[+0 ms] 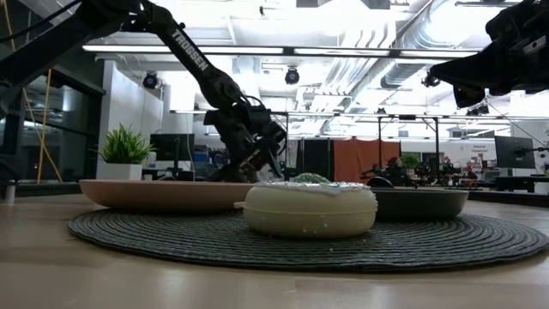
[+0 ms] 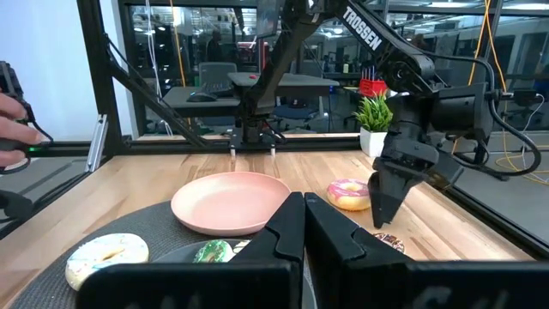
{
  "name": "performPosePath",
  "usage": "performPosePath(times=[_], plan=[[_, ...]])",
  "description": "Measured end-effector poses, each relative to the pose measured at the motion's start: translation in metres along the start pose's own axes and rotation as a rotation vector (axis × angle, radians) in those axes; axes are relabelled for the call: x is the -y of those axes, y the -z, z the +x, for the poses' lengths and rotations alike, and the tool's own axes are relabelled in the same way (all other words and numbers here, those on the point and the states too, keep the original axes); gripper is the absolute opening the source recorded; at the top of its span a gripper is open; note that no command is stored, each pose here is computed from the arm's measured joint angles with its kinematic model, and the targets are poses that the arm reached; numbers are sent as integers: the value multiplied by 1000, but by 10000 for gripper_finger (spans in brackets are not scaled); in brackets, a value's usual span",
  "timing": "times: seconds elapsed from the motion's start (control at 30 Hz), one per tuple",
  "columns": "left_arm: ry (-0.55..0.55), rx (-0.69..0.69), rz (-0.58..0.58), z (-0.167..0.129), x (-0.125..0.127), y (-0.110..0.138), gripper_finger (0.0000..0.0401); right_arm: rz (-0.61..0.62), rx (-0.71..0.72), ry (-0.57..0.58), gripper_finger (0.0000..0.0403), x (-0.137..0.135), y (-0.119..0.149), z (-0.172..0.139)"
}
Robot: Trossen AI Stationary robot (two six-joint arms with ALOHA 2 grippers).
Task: Pick & Place donuts
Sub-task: Put the small brown donut on the black plate
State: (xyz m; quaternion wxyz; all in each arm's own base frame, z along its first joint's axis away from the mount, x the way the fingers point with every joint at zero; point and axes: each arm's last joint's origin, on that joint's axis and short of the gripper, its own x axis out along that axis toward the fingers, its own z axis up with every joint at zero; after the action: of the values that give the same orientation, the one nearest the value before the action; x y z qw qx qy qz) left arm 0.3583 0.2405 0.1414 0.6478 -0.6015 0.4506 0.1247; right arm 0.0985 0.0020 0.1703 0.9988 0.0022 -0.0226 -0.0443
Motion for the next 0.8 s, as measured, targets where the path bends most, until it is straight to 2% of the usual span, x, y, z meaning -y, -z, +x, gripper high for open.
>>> performPosePath(times=[0.4,0.8], plan=[[-85,85,-52,13,15,6,287,0,0,0,0,0,0,0],[-118,155,-70,21,24,10,287,0,0,0,0,0,0,0]])
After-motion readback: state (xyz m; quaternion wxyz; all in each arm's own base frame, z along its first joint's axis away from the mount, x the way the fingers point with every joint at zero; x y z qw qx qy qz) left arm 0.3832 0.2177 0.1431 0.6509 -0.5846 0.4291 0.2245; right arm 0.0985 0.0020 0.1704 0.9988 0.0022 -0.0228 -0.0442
